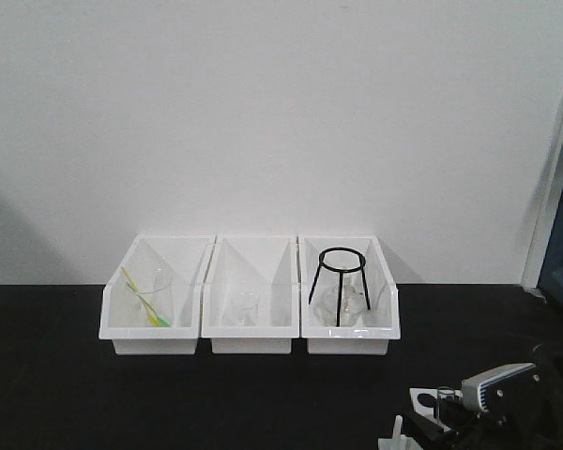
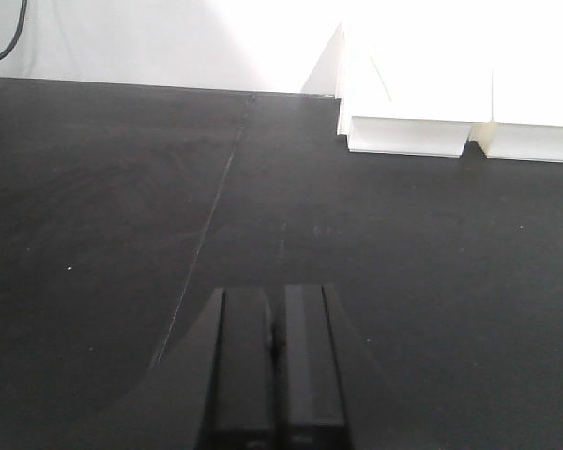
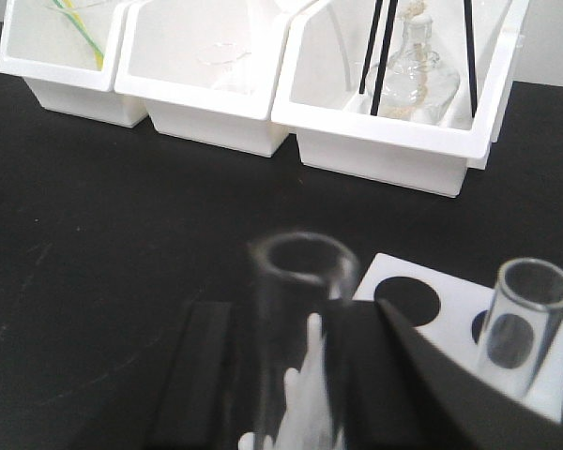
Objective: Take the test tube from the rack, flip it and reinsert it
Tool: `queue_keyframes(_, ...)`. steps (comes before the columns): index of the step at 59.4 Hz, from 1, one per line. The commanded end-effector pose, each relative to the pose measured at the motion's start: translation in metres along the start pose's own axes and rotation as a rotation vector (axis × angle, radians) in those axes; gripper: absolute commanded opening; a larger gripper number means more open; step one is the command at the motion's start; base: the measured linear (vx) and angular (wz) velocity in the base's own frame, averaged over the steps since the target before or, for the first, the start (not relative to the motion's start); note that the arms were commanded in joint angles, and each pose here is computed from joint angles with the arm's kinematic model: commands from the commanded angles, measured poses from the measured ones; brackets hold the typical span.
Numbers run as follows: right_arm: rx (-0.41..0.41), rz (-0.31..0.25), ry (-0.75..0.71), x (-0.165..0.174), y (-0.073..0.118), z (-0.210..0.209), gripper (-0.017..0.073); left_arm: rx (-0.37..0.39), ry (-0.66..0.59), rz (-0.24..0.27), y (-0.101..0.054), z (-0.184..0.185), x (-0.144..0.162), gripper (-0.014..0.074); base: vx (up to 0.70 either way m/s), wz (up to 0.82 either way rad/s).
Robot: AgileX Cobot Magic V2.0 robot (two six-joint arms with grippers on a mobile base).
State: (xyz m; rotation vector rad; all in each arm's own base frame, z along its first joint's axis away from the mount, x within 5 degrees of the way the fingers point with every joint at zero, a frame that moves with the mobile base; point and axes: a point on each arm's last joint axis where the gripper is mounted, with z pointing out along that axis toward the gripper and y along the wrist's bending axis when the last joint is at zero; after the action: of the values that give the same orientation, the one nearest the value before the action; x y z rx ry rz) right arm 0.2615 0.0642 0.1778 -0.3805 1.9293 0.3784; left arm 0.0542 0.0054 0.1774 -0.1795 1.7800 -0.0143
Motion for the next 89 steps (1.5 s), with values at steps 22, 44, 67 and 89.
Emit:
queue_keyframes(22, -0.017, -0.052, -0.300, -0.065, 0.014, -0.046, 0.0505, 0.023, -0.097, -0.002, -0.002, -0.001, -0.008, -0.0006, 0.00, 0.00)
queue_keyframes(44, 0.133, -0.035, -0.454, -0.101, 0.038, -0.165, 0.0472, 0.023, -0.097, -0.002, -0.002, -0.001, -0.008, -0.0006, 0.00, 0.00)
queue_keyframes(67, 0.140, -0.007, -0.557, -0.101, 0.050, -0.207, 0.0472, 0.023, -0.097, -0.002, -0.002, -0.001, -0.008, -0.0006, 0.00, 0.00)
queue_keyframes(89, 0.164, -0.022, -0.549, -0.101, 0.048, -0.207, 0.0468, 0.023, -0.097, -0.002, -0.002, -0.001, -0.008, -0.0006, 0.00, 0.00)
